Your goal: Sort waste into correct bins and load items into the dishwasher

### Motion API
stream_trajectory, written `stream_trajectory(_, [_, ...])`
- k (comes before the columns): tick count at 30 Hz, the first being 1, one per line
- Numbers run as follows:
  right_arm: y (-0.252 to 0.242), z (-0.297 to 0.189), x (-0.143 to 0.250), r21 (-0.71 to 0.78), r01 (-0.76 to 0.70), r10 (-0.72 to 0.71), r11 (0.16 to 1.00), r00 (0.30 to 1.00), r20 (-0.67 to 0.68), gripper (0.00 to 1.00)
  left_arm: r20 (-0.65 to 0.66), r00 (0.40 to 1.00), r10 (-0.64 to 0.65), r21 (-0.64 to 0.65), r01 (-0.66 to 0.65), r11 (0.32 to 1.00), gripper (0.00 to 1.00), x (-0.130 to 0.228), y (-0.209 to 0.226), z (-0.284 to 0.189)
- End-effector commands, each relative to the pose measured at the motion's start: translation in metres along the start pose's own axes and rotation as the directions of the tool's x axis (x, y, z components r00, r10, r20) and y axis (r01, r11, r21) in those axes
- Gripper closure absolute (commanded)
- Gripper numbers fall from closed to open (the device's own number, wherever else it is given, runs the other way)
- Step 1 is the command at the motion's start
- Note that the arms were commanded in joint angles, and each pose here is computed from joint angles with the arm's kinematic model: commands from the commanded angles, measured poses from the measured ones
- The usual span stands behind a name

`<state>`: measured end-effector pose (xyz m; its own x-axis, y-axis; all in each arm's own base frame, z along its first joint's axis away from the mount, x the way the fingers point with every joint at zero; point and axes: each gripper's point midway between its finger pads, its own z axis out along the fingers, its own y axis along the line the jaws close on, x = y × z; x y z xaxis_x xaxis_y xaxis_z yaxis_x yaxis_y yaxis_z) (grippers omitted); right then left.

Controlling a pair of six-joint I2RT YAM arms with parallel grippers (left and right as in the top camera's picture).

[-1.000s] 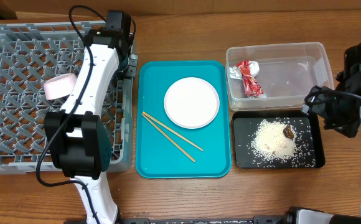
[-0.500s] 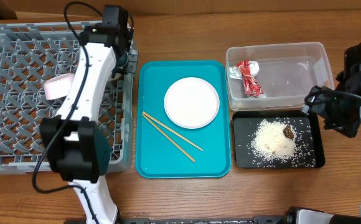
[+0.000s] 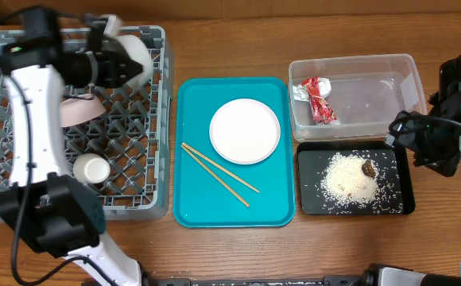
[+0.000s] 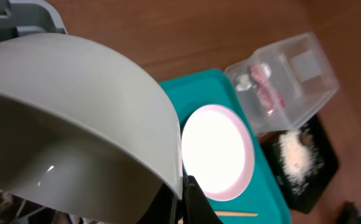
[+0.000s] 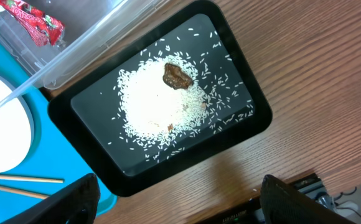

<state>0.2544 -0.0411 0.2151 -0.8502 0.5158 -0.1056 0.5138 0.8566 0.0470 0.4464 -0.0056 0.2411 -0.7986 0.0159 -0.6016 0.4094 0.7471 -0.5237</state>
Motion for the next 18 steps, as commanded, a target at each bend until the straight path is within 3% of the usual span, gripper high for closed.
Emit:
stream_trajectory(1, [0.000,-0.010,-0.004,-0.009,-0.002,0.002,1.000,0.999,0.040,0.16,0.118,0.993,-0.016,0.235,-0.012,0.972,0.96,-0.009,-0.003,-0.007])
stream_trajectory(10, [0.000,-0.010,-0.004,-0.009,-0.002,0.002,1.000,0.999,0.039,0.16,0.159,0.962,-0.224,0.415,0.141,0.899,0.96,0.004,0.051,0.005])
stream_trajectory(18, [0.000,-0.010,-0.004,-0.009,-0.002,0.003,1.000,0.999,0.039,0.16,0.113,0.953,-0.282,0.345,0.228,0.910,0.96,0.025,0.087,0.011])
